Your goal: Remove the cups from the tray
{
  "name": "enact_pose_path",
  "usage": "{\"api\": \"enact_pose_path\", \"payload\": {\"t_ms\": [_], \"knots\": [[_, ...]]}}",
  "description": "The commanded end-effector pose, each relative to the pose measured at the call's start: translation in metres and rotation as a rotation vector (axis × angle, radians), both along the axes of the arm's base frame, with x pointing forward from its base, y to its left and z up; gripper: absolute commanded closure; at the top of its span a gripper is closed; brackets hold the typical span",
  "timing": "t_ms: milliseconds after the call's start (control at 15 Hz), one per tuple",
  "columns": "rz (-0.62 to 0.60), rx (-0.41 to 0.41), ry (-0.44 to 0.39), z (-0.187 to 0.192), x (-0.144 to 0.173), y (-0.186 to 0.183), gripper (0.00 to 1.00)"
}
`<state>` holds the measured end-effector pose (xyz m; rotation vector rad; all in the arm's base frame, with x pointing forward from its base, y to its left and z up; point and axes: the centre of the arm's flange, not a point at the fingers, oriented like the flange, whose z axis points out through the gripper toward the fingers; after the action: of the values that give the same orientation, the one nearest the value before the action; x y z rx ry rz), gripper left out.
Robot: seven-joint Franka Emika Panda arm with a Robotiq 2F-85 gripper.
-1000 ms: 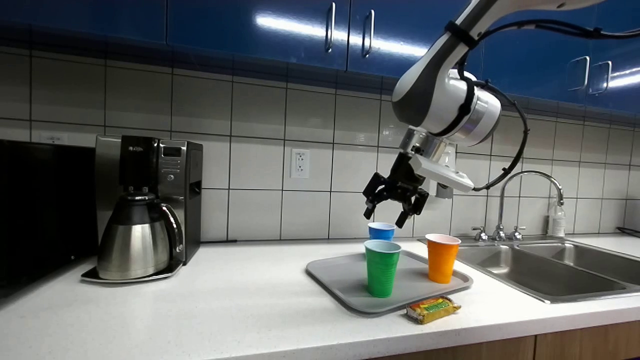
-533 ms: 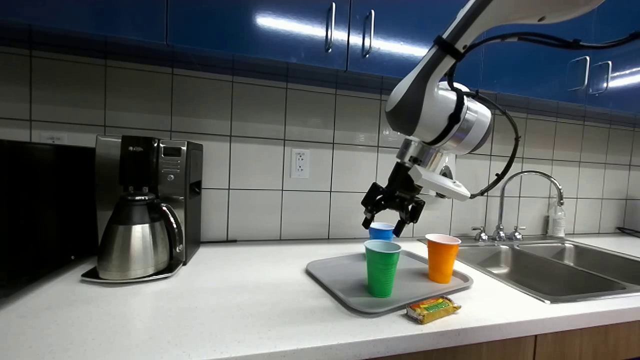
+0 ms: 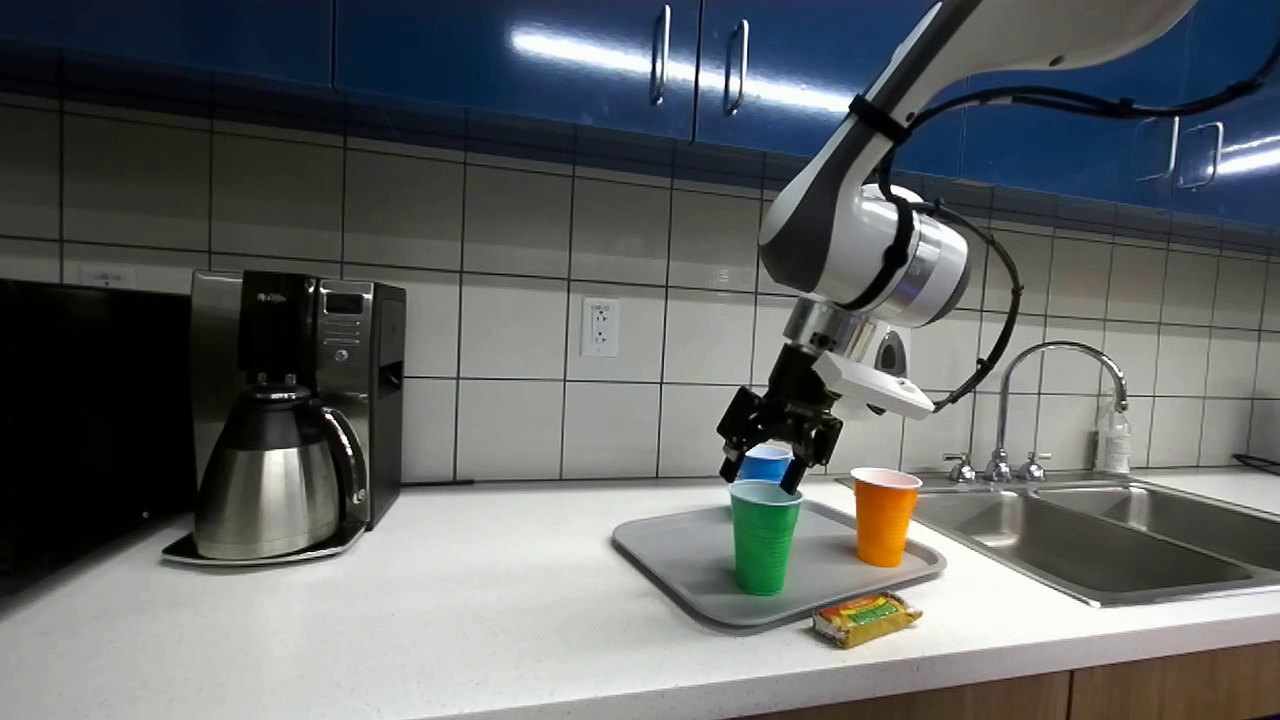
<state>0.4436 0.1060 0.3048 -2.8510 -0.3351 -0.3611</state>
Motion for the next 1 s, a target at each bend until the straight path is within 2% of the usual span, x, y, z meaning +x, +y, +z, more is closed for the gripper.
{"api": "enact_pose_path", "payload": {"t_ms": [0, 200, 267, 933], "knots": [[0.029, 0.004, 0.007, -0.005, 0.004, 0.002, 0.00], [0.035, -0.001, 0.014, -0.011, 0.004, 0.003, 0.00], [0.035, -0.003, 0.016, -0.013, 0.004, 0.003, 0.20], [0.016, -0.014, 0.028, -0.020, 0.004, -0.006, 0.97]]}}
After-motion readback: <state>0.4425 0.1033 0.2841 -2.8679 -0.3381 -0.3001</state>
